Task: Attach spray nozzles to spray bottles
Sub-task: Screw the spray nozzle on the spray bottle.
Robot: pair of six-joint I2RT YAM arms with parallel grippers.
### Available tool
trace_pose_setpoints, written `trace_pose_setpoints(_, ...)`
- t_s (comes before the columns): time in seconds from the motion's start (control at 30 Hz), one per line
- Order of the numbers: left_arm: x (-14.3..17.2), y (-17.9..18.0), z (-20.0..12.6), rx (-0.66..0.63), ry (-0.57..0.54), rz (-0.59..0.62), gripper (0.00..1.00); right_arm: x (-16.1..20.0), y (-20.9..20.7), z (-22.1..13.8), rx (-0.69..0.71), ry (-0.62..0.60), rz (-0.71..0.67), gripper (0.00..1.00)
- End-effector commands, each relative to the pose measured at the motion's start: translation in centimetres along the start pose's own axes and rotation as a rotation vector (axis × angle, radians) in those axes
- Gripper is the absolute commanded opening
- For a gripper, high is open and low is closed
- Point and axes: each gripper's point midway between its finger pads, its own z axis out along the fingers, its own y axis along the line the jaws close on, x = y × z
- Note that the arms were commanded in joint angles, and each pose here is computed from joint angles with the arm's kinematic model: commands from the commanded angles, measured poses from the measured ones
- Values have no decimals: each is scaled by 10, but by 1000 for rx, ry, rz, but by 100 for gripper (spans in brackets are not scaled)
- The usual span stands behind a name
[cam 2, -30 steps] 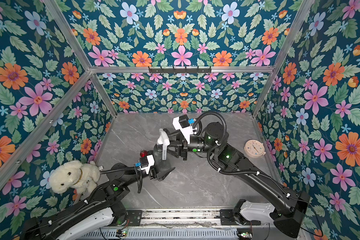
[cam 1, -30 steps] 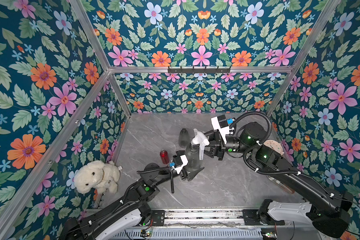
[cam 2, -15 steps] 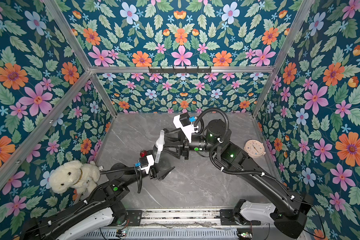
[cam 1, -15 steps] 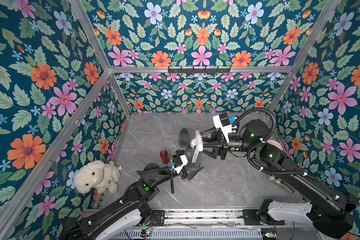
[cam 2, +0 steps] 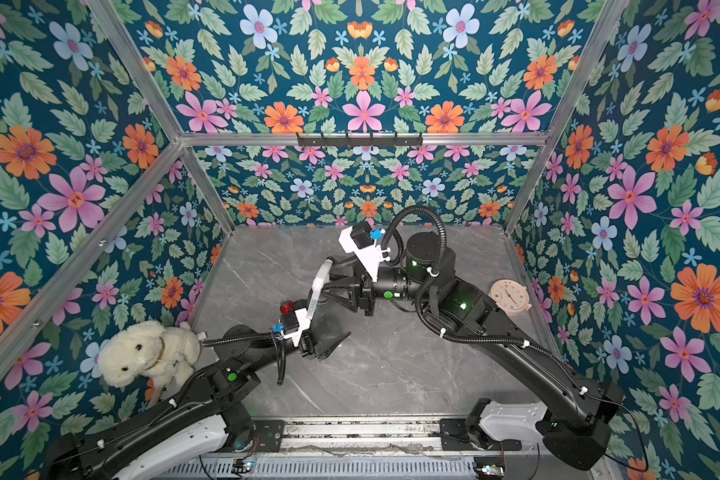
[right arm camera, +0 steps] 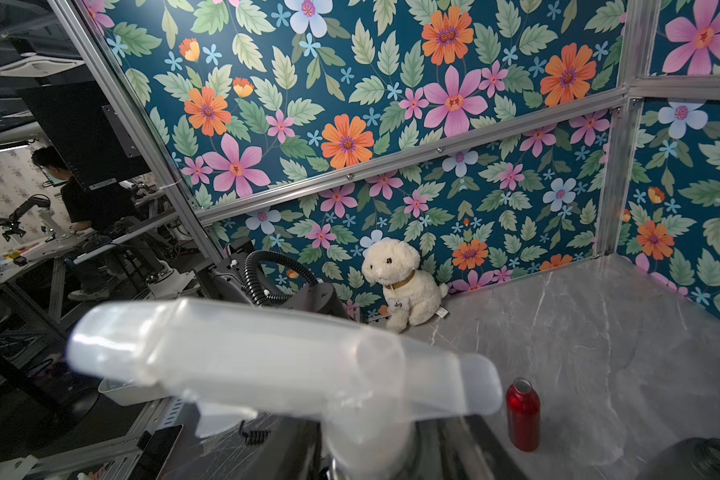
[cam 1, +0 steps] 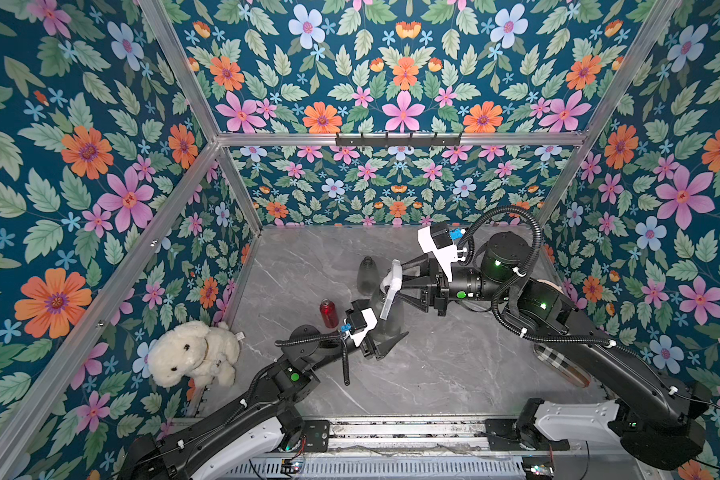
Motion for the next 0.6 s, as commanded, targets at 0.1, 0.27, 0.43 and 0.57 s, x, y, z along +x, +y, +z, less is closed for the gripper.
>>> trace_pose_setpoints(0.1, -4, 2, 1, -6, 1, 28, 0, 4, -3, 2, 53, 59, -8, 41)
trace_pose_setpoints(0.27, -6, 4, 1, -18, -7, 31, 0, 10, -1, 2, 72, 80, -18, 37)
trace_pose_setpoints(0.43, -8, 5, 1, -25, -14, 29, 0, 11, -1, 0, 82, 65, -18, 33)
trace_pose_setpoints(0.57, -14, 10, -2, -57, -41, 23, 0, 13, 1, 2, 106, 58, -47, 32)
